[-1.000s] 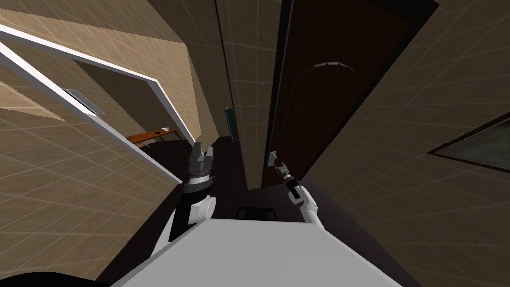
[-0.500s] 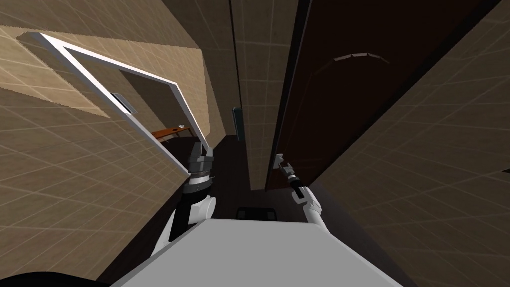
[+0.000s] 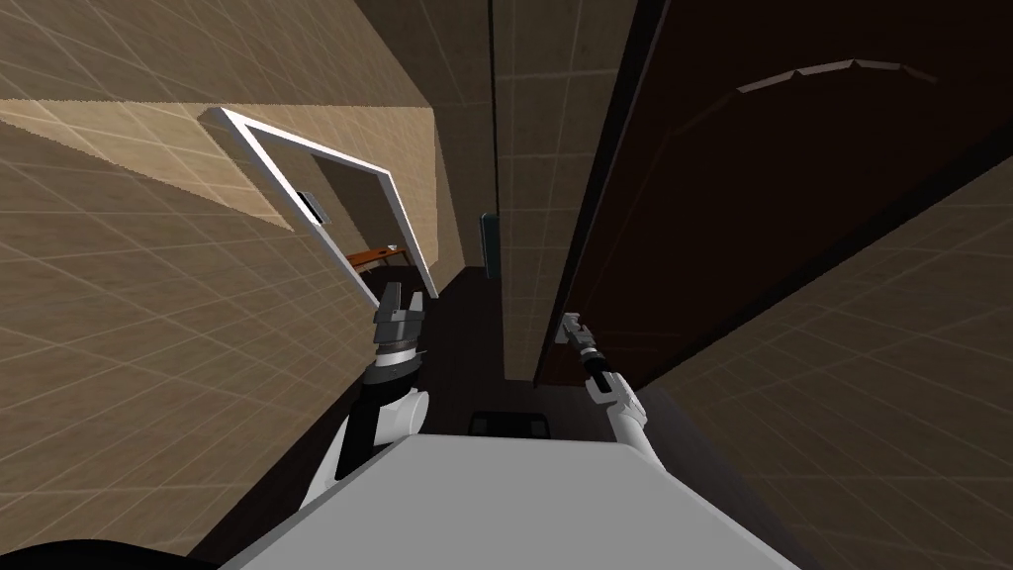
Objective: Pull the door open
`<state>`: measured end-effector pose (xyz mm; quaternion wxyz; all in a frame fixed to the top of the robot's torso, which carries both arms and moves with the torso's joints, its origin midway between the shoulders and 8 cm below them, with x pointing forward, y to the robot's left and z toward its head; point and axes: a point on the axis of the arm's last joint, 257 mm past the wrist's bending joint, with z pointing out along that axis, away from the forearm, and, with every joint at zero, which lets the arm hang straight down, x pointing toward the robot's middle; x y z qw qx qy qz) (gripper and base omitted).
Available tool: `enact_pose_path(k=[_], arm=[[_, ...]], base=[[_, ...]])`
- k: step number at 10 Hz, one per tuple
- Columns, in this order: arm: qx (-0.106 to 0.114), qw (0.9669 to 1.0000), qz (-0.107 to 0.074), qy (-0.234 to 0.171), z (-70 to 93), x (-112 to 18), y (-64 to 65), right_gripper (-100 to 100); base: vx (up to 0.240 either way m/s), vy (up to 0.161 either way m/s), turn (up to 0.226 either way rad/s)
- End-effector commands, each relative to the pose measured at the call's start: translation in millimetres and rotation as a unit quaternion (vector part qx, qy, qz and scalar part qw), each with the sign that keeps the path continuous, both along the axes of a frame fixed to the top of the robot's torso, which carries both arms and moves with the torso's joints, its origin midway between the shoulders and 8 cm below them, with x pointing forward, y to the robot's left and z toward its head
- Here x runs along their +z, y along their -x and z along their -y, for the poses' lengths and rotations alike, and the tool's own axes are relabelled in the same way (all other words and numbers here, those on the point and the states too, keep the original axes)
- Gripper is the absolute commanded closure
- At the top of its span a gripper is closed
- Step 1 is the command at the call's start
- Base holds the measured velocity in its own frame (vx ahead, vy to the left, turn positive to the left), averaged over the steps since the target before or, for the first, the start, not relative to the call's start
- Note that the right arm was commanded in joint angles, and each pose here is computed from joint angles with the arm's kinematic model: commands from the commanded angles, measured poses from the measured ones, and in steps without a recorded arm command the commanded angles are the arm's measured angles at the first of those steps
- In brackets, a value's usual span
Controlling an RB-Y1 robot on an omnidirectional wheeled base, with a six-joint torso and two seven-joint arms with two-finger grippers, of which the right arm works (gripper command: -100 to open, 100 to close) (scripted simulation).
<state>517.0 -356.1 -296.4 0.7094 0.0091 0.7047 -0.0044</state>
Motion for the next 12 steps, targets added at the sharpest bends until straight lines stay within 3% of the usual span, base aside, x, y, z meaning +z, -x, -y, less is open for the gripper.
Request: enact_pose_path(k=[1,2,3,8,12], arm=[[-0.018,0.9998,0.000,-0.002,14.5,0.4,1.0,-100],[-0.011,0.9999,0.000,-0.002,8.8,0.0,0.4,-100],[-0.011,0.9999,0.000,-0.002,8.8,0.0,0.4,100],[-0.011,0.9999,0.000,-0.002,8.8,0.0,0.4,100],[-0.012,0.9974,0.008,-0.071,8.9,2.9,-3.9,100]], base=[[0.047,-0.037,0.296],[0.022,-0.024,0.054],[-0.002,0.003,-0.052],[-0.001,0.001,-0.005],[-0.045,-0.025,0.049]])
